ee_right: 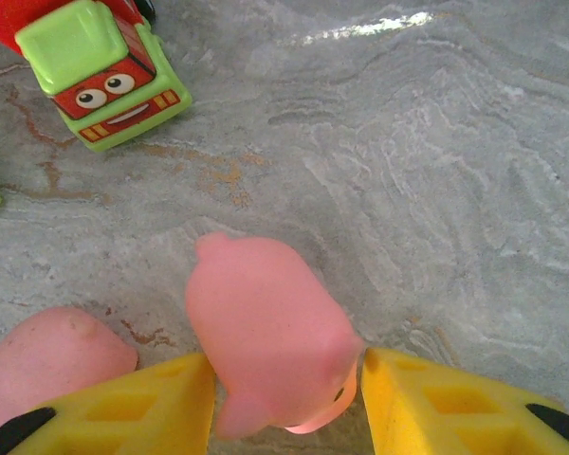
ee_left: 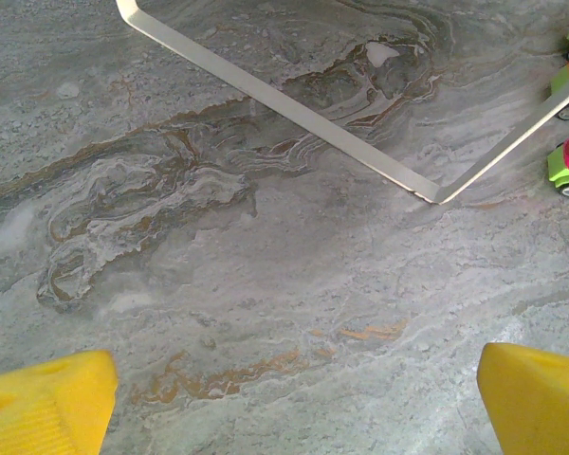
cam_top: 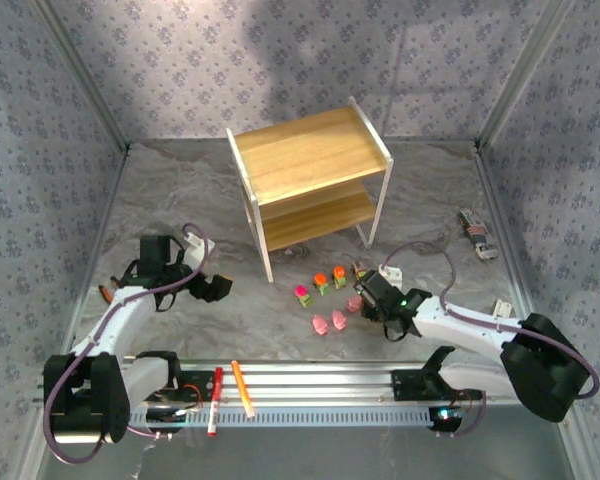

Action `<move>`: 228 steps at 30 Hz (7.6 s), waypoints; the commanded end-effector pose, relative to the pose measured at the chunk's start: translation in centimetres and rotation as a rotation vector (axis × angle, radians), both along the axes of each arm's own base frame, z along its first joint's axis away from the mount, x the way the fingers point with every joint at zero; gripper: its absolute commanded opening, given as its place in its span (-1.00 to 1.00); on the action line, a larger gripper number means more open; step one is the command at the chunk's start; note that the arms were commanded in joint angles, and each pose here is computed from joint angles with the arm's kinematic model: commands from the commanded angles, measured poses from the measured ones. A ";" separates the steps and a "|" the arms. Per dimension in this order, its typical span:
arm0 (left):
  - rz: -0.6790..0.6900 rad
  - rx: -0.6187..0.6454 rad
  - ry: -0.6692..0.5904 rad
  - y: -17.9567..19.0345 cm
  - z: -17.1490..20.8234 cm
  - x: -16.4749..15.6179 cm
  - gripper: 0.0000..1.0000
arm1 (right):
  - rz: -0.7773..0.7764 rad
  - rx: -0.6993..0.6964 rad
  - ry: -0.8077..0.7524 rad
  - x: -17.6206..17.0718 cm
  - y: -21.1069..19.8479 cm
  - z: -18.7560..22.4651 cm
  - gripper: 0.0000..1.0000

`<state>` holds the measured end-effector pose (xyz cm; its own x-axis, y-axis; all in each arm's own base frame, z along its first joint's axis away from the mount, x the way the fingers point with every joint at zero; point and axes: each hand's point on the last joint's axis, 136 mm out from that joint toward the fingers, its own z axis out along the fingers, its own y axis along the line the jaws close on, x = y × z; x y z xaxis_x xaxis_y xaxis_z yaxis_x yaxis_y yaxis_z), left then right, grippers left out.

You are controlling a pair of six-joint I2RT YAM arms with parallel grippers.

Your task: Place and organize the plastic toys onto the shelf

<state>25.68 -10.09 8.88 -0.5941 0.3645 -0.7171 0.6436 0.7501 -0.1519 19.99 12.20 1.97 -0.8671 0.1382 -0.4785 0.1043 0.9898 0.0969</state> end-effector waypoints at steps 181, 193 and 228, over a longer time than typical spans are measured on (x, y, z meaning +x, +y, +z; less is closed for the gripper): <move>-0.014 -0.001 0.001 -0.2 0.0 -0.2 0.94 | -0.006 -0.050 -0.360 16.0 5.8 16.7 -0.17; -0.015 -0.001 0.001 -0.2 0.0 -0.3 0.94 | -0.002 -0.050 -0.373 15.9 5.9 17.3 -0.06; -0.062 -0.041 0.004 -1.1 0.1 -1.1 0.94 | 0.057 -0.051 -0.455 6.8 3.9 17.7 0.24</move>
